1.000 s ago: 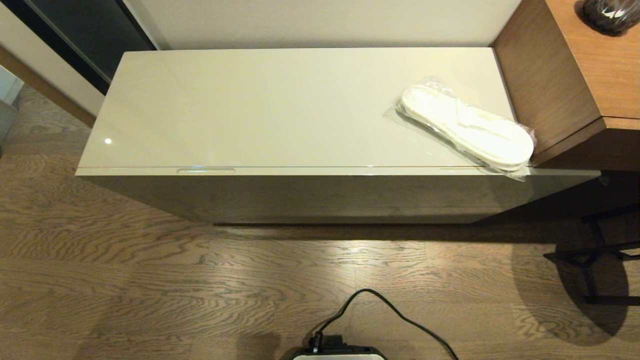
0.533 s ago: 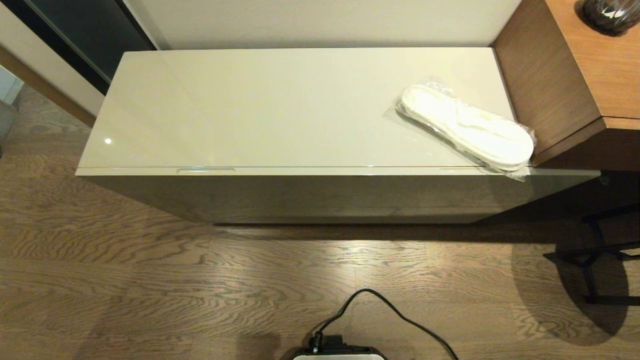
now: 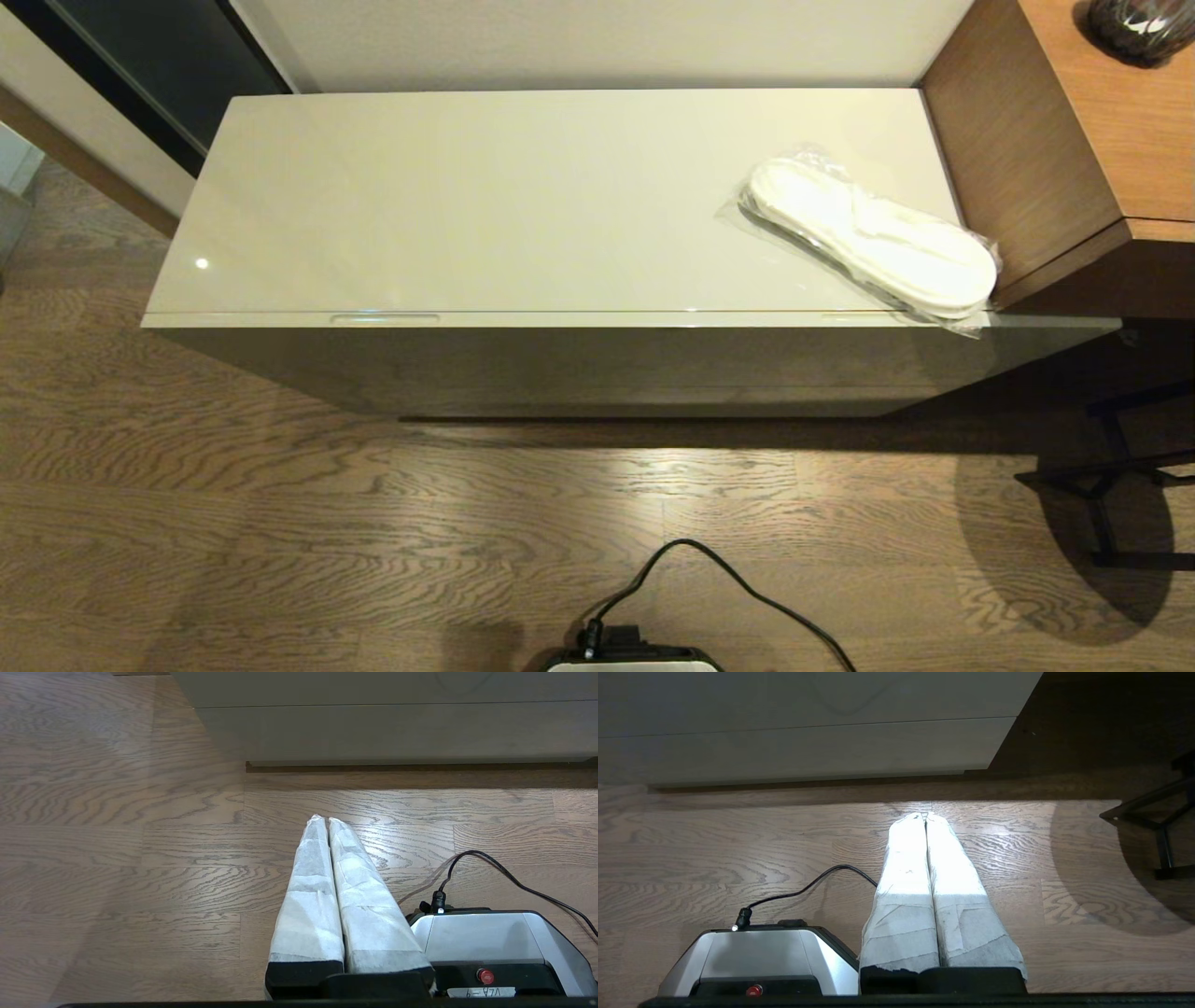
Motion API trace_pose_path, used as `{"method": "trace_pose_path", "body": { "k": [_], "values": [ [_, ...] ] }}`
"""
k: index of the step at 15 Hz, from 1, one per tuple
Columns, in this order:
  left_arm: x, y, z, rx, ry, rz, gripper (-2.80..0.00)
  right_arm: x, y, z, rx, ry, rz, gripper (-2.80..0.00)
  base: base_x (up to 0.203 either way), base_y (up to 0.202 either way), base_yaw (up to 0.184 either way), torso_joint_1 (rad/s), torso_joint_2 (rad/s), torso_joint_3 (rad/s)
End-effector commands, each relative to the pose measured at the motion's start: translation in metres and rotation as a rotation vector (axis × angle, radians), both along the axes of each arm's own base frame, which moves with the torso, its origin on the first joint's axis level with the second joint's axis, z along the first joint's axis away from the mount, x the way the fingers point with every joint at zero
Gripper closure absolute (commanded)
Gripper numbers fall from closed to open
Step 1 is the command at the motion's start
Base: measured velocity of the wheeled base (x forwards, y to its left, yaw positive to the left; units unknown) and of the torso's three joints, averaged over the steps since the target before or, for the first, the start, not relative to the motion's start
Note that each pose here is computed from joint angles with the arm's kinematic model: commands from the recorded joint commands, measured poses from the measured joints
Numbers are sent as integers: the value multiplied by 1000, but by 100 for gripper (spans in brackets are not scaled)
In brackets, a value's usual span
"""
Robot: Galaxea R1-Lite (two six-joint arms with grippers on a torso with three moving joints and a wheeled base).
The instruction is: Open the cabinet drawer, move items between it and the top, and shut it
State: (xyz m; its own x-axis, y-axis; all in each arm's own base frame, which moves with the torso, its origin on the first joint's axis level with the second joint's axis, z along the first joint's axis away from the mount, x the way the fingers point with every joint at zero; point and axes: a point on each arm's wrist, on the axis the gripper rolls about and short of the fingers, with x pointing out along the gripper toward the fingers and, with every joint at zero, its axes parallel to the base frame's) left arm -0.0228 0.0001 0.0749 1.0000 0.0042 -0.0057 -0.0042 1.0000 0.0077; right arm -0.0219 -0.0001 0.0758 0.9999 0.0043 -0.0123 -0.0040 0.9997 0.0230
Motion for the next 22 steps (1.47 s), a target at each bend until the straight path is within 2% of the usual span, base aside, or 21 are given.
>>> {"method": "trace_pose_path", "body": {
  "k": [1, 22],
  "values": [
    [0, 0, 0, 0, 2, 0, 0, 0, 0, -1, 0, 3, -1, 0, 0, 0, 0, 0, 0, 0],
    [0, 0, 0, 0, 2, 0, 0, 0, 0, -1, 0, 3, 0, 0, 0, 0, 0, 0, 0, 0]
  ]
}}
